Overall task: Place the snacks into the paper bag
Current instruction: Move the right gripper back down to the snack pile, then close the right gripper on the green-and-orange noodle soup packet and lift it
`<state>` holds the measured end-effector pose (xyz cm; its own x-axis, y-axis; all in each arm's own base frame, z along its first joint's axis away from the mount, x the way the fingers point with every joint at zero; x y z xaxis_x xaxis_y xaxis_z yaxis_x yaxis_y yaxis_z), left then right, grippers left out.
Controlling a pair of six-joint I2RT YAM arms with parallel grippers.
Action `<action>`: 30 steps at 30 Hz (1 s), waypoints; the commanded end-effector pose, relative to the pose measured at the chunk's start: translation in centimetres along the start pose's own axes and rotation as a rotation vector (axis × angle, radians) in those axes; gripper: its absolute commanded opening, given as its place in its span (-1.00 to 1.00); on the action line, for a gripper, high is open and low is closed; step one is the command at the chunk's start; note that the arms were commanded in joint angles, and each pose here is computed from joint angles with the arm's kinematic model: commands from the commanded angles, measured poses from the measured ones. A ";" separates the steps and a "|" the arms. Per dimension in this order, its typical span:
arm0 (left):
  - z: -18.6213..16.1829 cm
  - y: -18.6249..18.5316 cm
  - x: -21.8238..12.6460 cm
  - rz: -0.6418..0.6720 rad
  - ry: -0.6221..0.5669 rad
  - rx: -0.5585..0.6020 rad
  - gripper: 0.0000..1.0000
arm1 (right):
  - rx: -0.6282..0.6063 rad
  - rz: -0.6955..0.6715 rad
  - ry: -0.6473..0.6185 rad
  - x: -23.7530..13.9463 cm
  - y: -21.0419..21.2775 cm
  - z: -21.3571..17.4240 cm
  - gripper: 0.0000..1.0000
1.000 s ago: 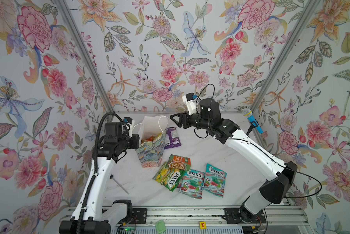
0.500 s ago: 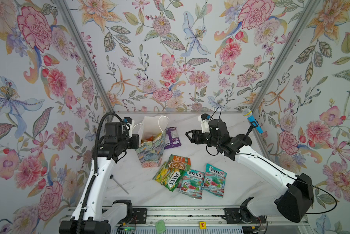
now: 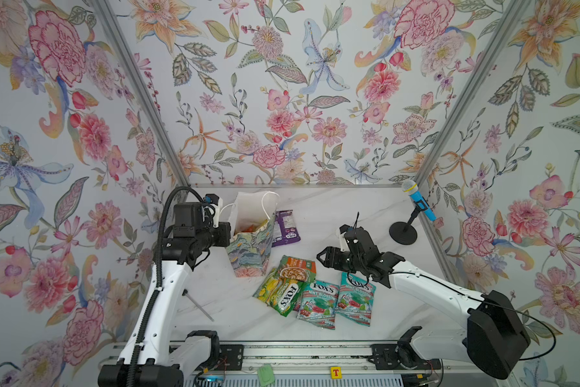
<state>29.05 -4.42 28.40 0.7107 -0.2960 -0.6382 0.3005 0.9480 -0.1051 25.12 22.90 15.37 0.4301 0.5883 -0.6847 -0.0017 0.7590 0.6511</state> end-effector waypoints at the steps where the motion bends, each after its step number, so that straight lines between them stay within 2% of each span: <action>1: -0.8 0.3 0.1 0.009 0.018 -0.021 -0.89 | 0.057 0.052 0.030 0.6 0.3 -1.0 0.32; 15: -0.7 0.3 0.0 0.008 0.014 -0.025 -0.89 | 0.132 0.036 0.147 5.0 -1.9 -4.0 0.30; 30: -0.9 0.4 0.0 0.010 0.015 -0.023 -0.89 | 0.223 0.106 0.188 7.9 -1.6 -4.3 0.28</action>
<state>29.08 -4.37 28.36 0.7143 -0.2951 -0.6346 0.2995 0.9484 -0.1040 24.64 26.85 7.72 0.2764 0.6949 -0.6639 0.1583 0.6485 0.7446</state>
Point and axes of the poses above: each gripper's point midway between its finger pads, its own x axis out along the fingers, its own y axis along the line the jaws close on, z = x × y, the point moved 4 cm from there along -x, back along the fingers, and after that the axes turned 8 degrees about x, right-handed, at the moved point
